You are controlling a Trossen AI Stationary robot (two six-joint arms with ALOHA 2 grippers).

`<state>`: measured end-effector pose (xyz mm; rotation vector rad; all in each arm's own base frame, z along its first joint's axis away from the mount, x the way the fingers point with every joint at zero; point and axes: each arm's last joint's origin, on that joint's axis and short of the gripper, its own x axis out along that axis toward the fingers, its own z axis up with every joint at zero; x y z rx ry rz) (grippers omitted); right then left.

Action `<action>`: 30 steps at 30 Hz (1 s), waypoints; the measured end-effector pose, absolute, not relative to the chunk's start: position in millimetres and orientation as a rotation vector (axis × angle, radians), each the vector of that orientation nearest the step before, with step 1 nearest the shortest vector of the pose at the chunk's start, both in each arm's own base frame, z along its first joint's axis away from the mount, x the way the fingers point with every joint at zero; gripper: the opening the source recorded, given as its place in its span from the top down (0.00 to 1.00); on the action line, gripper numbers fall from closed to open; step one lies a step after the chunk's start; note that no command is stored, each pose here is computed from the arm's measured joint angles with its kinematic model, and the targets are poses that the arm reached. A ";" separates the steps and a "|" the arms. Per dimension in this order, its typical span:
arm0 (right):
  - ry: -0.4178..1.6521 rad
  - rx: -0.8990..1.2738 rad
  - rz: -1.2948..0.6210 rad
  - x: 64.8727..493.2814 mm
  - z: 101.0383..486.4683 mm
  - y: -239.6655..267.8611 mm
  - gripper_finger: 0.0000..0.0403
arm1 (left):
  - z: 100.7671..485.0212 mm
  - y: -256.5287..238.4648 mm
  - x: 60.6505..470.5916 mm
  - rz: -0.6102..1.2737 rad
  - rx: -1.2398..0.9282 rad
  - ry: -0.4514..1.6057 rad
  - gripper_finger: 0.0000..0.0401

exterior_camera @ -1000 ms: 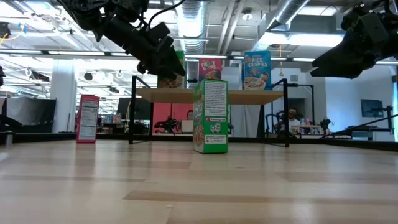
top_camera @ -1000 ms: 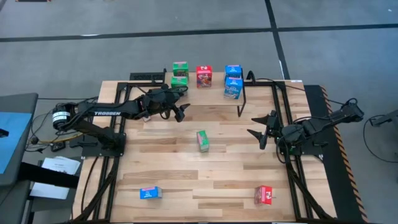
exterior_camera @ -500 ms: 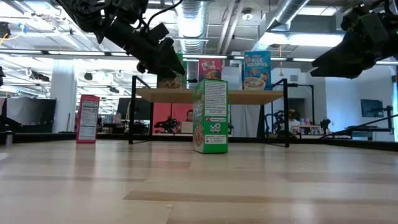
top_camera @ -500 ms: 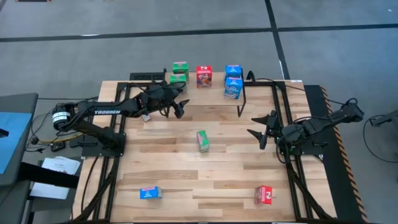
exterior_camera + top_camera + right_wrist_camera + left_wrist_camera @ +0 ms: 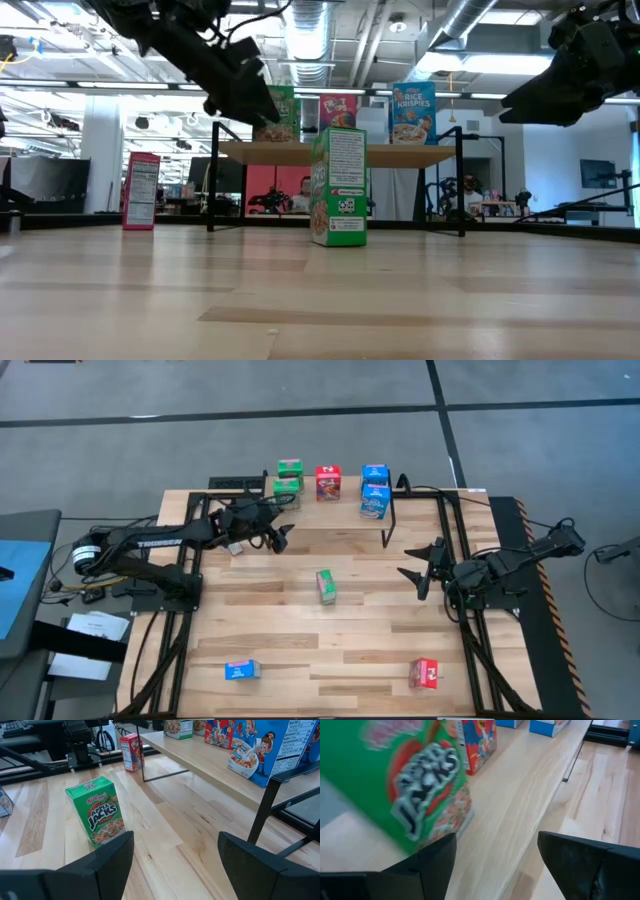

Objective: Stack cereal on shelf
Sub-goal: Adjust the green cereal boxes on the shelf

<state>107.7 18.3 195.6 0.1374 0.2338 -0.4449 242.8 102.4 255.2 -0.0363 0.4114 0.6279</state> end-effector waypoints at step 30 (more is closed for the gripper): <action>0.234 0.137 -0.445 107.6 195.5 18.3 0.22 | 256.4 113.8 242.9 0.700 -0.064 0.354 0.33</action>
